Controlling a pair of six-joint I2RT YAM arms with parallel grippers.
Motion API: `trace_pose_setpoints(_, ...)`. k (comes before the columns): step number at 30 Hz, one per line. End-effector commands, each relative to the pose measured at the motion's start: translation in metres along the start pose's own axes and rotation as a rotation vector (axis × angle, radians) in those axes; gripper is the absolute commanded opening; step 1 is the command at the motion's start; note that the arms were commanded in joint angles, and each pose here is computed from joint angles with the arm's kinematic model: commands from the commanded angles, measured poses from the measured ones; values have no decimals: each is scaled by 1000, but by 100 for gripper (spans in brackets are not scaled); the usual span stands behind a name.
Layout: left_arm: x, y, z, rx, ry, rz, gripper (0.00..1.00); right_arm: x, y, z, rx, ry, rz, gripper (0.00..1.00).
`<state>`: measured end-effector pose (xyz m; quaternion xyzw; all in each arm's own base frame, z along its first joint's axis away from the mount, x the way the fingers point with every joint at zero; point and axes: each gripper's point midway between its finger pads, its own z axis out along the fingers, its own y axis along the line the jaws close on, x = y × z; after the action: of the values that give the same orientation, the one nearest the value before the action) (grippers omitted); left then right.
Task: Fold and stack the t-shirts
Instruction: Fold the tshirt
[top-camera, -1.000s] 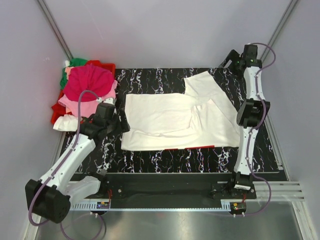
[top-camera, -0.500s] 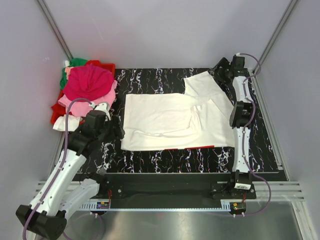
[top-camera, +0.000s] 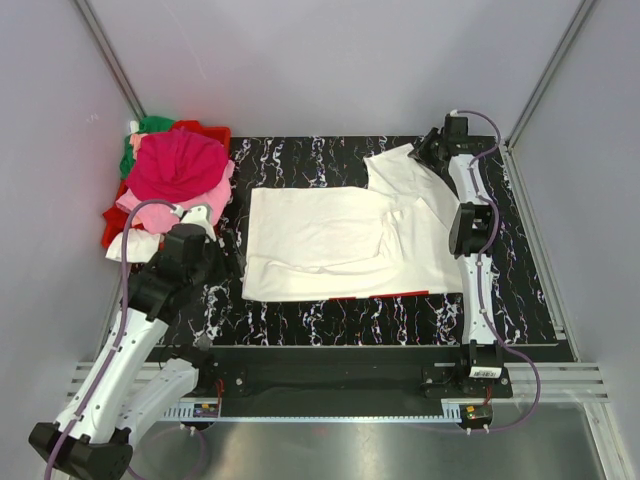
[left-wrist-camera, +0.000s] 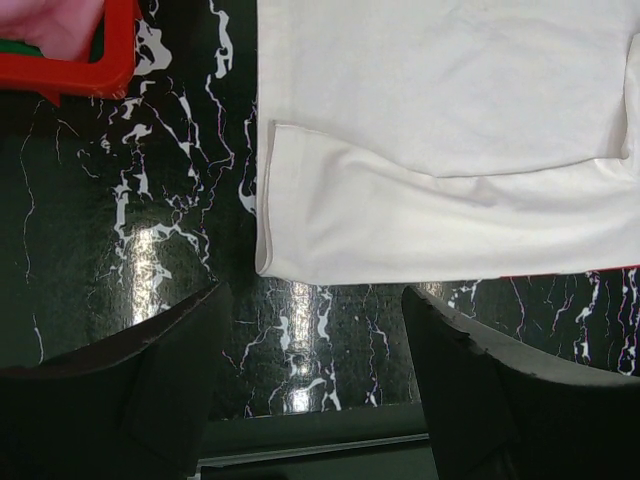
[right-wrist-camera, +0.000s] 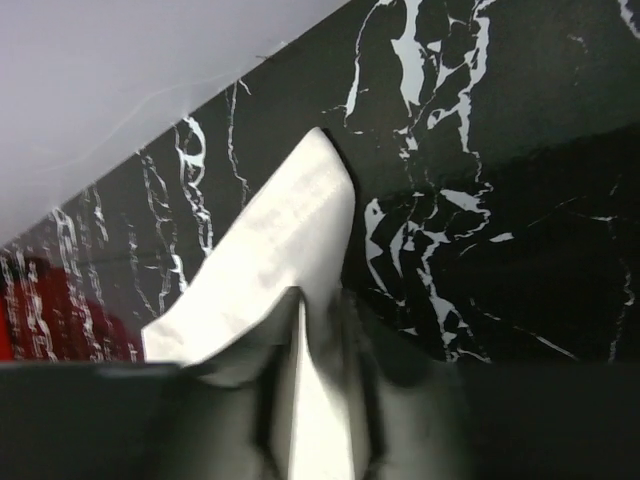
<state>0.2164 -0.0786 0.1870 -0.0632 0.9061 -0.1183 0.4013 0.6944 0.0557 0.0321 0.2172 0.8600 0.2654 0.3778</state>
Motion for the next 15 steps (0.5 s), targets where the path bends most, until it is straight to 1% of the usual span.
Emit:
trace_pose_setpoints(1,-10,-1,0,2,-50,11,74,3,-14,4,26,5,5,19)
trace_pose_setpoints(3,-10,0,1,-1,-51,11,74,0,-15,4,24,-1,6,9)
trace_pose_setpoints(4,-9,0,1,-1,-47,13,74,-1,-16,4,22,-6,6,1)
trace_pose_setpoints(8,-10,0,1,-5,-48,13,73,-14,-13,-3,23,-40,-51,0)
trace_pose_setpoints(9,-10,1,1,-7,-49,13,73,-21,-3,-11,12,-52,-85,0)
trace_pose_setpoints(13,-10,3,2,-17,-51,11,72,-47,46,-46,-76,-112,-196,0)
trace_pose_setpoints(14,-10,4,3,-26,-47,7,73,-53,68,-67,-103,-124,-229,0)
trace_pose_setpoints(15,-11,5,4,-30,-48,4,72,-49,86,-76,-131,-122,-290,0)
